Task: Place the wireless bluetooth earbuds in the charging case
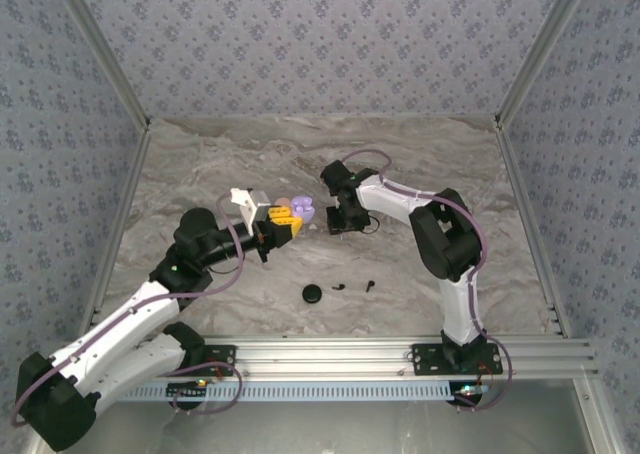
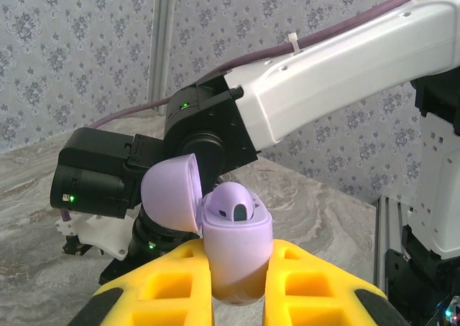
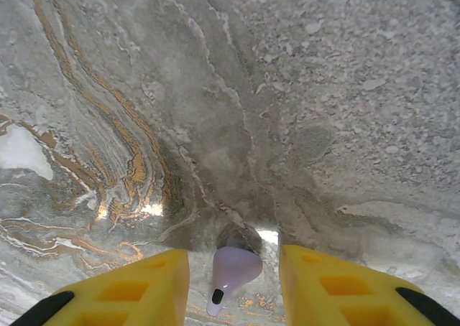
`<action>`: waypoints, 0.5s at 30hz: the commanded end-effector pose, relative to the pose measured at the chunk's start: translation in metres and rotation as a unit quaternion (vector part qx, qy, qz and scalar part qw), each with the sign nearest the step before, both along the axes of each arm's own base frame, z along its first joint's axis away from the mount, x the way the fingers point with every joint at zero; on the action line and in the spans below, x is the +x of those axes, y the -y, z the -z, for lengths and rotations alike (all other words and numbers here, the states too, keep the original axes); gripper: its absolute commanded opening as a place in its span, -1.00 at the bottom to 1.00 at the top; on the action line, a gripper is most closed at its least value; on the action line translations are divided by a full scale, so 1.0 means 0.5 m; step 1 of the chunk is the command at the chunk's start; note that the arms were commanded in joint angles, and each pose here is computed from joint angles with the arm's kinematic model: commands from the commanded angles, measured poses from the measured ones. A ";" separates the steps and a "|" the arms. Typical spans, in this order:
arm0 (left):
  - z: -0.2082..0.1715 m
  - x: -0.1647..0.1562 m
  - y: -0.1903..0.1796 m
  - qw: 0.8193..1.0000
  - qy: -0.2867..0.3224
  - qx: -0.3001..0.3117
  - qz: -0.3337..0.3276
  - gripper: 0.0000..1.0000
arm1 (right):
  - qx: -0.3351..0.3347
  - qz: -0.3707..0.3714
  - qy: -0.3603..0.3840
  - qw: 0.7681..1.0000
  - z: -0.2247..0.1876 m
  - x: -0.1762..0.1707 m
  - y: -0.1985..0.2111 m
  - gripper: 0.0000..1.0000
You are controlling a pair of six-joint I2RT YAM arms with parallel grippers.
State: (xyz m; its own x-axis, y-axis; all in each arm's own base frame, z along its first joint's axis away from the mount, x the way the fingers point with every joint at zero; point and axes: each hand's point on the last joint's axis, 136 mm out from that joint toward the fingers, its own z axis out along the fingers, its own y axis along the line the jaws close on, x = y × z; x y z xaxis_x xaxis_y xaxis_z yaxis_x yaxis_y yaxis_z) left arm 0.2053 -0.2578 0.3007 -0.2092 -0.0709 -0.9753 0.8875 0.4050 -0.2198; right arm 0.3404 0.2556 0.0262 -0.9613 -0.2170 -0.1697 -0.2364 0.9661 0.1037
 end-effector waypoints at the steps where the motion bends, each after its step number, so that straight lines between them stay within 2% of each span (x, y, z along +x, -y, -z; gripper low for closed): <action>1: -0.016 -0.006 -0.002 1.000 0.017 -0.004 -0.001 -1.00 | -0.014 0.003 -0.013 1.000 0.007 -0.006 0.000 -0.24; 15: -0.019 -0.006 -0.002 1.000 0.017 -0.005 0.000 -1.00 | -0.016 0.001 -0.022 1.000 0.033 -0.013 -0.003 -0.42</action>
State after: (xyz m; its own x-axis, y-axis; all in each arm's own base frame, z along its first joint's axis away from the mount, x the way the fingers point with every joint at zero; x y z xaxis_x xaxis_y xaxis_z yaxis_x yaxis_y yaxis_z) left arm 0.2053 -0.2577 0.3006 -0.2095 -0.0707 -0.9753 0.8873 0.4054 -0.2200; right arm 0.3382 0.2546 0.0208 -0.9630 -0.2233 -0.1510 -0.2379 0.9674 0.0865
